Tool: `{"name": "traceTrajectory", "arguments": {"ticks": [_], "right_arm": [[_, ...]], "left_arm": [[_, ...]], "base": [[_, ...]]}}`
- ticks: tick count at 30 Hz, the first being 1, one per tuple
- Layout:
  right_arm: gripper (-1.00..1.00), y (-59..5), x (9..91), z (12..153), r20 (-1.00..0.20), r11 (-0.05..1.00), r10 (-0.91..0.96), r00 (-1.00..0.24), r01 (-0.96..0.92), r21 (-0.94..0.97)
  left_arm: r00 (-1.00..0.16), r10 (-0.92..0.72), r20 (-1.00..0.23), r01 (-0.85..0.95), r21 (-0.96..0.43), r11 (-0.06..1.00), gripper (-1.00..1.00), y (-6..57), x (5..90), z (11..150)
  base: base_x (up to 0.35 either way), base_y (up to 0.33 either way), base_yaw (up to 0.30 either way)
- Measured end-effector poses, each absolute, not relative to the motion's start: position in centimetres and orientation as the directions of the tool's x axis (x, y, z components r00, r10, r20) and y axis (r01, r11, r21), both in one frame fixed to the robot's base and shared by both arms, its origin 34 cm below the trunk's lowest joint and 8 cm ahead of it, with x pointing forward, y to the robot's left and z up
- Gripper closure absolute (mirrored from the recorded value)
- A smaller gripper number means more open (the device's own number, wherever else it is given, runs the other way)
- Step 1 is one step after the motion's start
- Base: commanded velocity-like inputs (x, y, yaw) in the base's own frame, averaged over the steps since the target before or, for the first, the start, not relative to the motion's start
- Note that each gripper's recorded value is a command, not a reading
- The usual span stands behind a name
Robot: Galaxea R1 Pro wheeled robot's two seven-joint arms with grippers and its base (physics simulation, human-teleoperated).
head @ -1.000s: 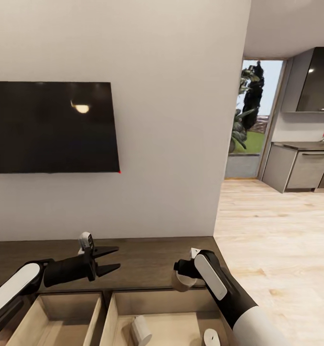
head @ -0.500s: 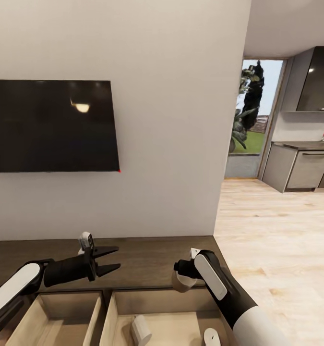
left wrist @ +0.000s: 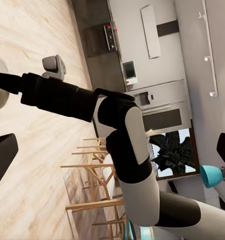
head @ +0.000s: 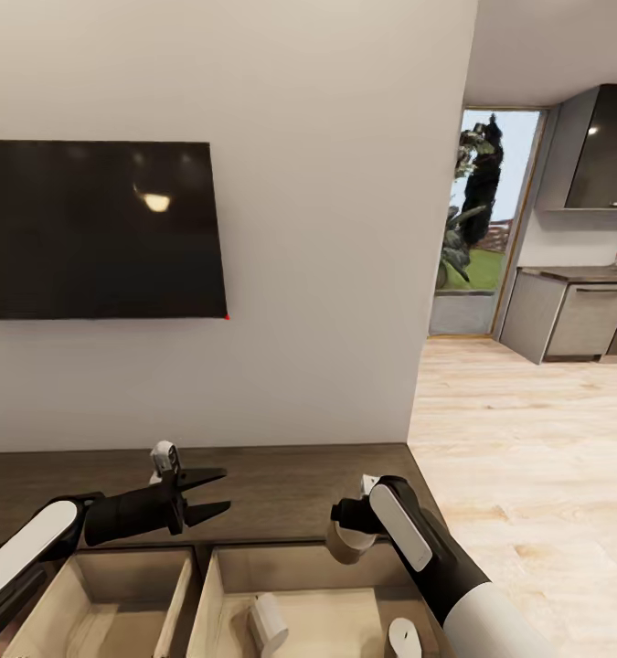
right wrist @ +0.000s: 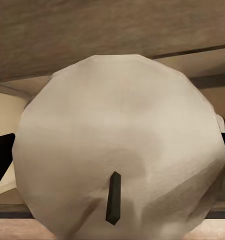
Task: Place each of the two pumpkins and all three candles from the living room inside a cabinet in the living room (use any cabinet), then make sure every cabinet is closed, and position the cauldron so it is next to a table in the living room.
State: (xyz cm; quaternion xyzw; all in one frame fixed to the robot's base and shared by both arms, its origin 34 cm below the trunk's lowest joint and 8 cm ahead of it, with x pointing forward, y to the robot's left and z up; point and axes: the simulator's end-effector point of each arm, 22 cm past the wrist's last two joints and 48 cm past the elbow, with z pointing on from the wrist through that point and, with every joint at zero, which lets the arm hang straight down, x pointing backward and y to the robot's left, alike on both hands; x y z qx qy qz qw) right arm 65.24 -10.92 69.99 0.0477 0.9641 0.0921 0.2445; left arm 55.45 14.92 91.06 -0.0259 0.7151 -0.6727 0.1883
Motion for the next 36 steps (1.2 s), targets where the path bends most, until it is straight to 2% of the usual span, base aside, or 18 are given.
{"name": "traceTrajectory", "arguments": {"ticks": [15,22,36], "right_arm": [[1.0,-11.2,64.7,66.6,-0.453,0.98,0.135,-0.881,0.053,0.191],[1.0,-12.0,63.9,63.9,-0.429,0.985,0.127,-0.894,0.064,0.16],[1.0,-12.1,63.4,60.7,-0.431,0.986,0.128,-0.893,0.067,0.154]], "left_arm": [[-0.933,-0.276,-0.23,0.214,-0.973,0.088,-1.0,14.4,54.6,88.1],[-0.951,-0.245,-0.186,0.186,-0.982,0.024,-1.0,13.1,53.2,87.3],[-0.954,-0.239,-0.18,0.181,-0.983,0.017,-1.0,12.8,52.5,84.5]], "base": [[0.0,0.0,0.0],[0.0,0.0,0.0],[0.0,0.0,0.0]]}}
